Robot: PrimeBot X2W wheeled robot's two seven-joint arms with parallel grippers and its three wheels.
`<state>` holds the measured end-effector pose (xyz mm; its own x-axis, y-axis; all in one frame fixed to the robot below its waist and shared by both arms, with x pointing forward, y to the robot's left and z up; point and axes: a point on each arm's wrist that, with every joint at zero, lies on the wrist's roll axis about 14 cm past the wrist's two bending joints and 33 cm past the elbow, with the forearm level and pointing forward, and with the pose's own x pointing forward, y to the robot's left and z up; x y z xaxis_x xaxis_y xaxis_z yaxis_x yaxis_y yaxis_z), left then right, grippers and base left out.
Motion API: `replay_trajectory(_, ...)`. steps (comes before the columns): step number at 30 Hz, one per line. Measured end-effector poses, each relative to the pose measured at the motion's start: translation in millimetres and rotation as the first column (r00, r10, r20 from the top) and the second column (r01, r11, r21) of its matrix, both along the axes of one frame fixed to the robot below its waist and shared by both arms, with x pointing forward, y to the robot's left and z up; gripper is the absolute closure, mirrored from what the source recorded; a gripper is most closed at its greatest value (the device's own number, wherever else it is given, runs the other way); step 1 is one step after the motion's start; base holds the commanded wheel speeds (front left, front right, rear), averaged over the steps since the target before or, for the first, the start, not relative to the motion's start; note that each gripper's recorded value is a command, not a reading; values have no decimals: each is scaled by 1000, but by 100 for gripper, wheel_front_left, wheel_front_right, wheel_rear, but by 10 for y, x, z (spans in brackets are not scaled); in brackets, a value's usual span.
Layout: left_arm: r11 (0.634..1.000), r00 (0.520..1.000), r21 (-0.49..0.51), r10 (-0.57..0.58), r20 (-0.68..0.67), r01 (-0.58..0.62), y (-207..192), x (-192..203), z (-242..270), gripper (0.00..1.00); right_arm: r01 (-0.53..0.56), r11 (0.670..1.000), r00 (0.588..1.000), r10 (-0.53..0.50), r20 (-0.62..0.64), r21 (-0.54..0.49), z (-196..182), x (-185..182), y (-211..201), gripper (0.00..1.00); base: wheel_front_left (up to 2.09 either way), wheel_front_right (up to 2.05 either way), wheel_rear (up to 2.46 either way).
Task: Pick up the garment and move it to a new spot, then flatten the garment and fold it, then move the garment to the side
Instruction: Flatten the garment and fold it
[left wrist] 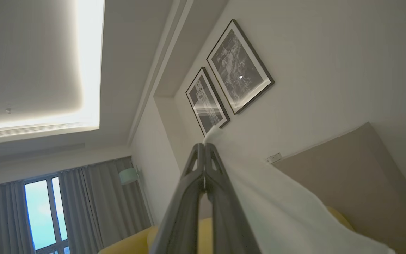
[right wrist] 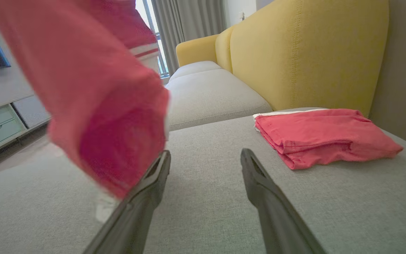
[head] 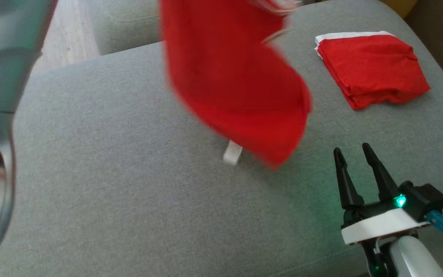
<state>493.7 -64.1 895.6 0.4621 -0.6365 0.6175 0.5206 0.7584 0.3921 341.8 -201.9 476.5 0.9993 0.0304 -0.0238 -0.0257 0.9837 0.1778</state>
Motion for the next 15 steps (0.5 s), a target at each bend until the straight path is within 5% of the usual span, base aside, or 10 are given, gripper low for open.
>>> replay_trajectory(7, 1000, 957, 5, 30, -290, -30, 175, 401, -851, 100, 16, 1000, 1000, -16, 4, 12, 2, 54, -28, 0, 0, 0, 0)
replay_trajectory(15, 987, 740, 37, 143, -657, -158, 981, 334, -2638, 100, -26, 1000, 1000, 26, -9, 17, -54, 159, 95, 0, 0, 0, 0)
